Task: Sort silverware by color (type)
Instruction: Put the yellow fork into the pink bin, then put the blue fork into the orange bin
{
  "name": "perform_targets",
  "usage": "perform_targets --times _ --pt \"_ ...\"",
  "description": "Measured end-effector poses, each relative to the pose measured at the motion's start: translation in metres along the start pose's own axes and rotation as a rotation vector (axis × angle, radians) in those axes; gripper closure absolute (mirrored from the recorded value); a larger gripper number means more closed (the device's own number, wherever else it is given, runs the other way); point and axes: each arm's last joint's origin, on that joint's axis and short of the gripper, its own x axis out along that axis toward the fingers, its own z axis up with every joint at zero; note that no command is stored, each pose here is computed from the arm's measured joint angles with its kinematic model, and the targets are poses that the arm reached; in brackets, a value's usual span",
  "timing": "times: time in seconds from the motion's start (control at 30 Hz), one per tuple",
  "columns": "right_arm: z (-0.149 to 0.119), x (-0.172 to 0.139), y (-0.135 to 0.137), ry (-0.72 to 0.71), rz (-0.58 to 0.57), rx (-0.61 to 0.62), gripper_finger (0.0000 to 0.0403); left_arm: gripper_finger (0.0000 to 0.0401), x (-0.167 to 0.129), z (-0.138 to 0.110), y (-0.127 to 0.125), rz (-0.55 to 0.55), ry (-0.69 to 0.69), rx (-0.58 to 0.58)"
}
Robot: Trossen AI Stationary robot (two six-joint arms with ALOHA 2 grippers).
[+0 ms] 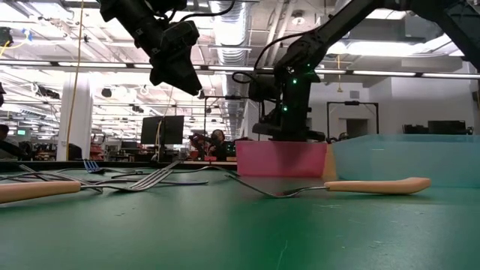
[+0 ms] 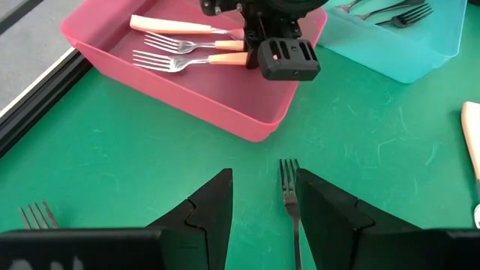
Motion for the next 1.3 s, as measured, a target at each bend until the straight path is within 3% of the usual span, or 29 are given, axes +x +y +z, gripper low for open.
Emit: perform_targets --times 0.17,0.5,0.67,1.1,1.3 --pt "0.000 0.000 0.000 0.002 -0.001 0.000 0.0299 0.0272 0.000 0.000 0.000 -0.001 -0.004 0.000" --pt "0.000 0.000 0.000 0.004 0.003 -0.002 0.0232 0.0272 0.000 0.000 0.000 -0.001 -0.003 -0.001" --pt "0.002 -0.005 0.001 0.026 0.025 -0.024 0.0224 0.0272 0.000 0.000 0.000 0.000 -0.002 -0.001" --pt "0.031 -0.065 0.013 0.007 0.058 -0.163 0.0240 0.0272 0.000 -0.001 0.000 -0.012 0.013 0.000" --pt "0.037 -0.108 0.012 0.045 0.042 -0.286 0.0241 0.0272 -0.001 -0.012 -0.001 -0.083 0.137 0.031"
